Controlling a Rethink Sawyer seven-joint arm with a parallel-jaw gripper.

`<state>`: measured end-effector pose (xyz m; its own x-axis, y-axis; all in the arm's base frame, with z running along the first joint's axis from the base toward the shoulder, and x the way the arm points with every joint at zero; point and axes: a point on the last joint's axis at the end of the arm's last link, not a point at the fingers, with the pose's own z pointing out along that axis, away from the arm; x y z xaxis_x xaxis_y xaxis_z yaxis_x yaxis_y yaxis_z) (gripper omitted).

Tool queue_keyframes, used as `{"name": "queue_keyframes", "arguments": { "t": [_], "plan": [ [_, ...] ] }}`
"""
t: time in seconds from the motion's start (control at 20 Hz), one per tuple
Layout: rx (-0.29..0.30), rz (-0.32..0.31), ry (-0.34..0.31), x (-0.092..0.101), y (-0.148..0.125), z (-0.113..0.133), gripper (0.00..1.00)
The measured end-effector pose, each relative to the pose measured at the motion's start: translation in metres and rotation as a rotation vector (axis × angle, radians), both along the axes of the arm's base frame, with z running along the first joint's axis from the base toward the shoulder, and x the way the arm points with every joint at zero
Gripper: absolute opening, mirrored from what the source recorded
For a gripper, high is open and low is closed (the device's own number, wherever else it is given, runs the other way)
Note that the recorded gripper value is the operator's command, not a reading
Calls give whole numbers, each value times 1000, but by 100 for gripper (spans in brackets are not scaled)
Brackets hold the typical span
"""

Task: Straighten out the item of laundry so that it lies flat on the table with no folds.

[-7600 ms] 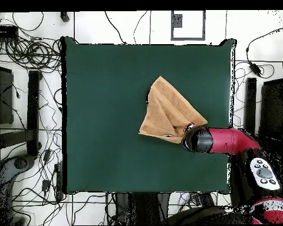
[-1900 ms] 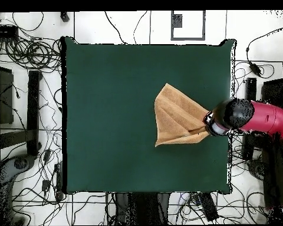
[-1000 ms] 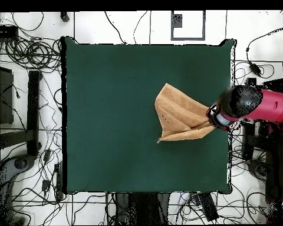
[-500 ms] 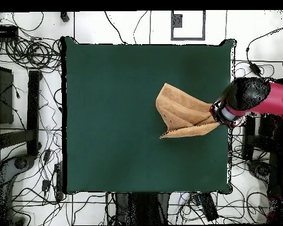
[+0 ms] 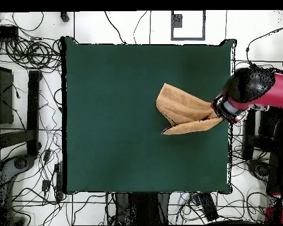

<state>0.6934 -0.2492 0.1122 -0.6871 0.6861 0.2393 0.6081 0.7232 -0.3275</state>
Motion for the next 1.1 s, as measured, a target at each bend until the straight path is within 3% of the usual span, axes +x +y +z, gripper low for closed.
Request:
{"name": "queue_keyframes", "arguments": {
  "t": [0.75, 1.0, 1.1],
  "plan": [
    [-12, 6, -8, 16, 9, 11, 0],
    [-11, -17, 23, 20, 4, 19, 0],
    [-3, -40, 65, 23, 1, 23, 0]
  ]
}}
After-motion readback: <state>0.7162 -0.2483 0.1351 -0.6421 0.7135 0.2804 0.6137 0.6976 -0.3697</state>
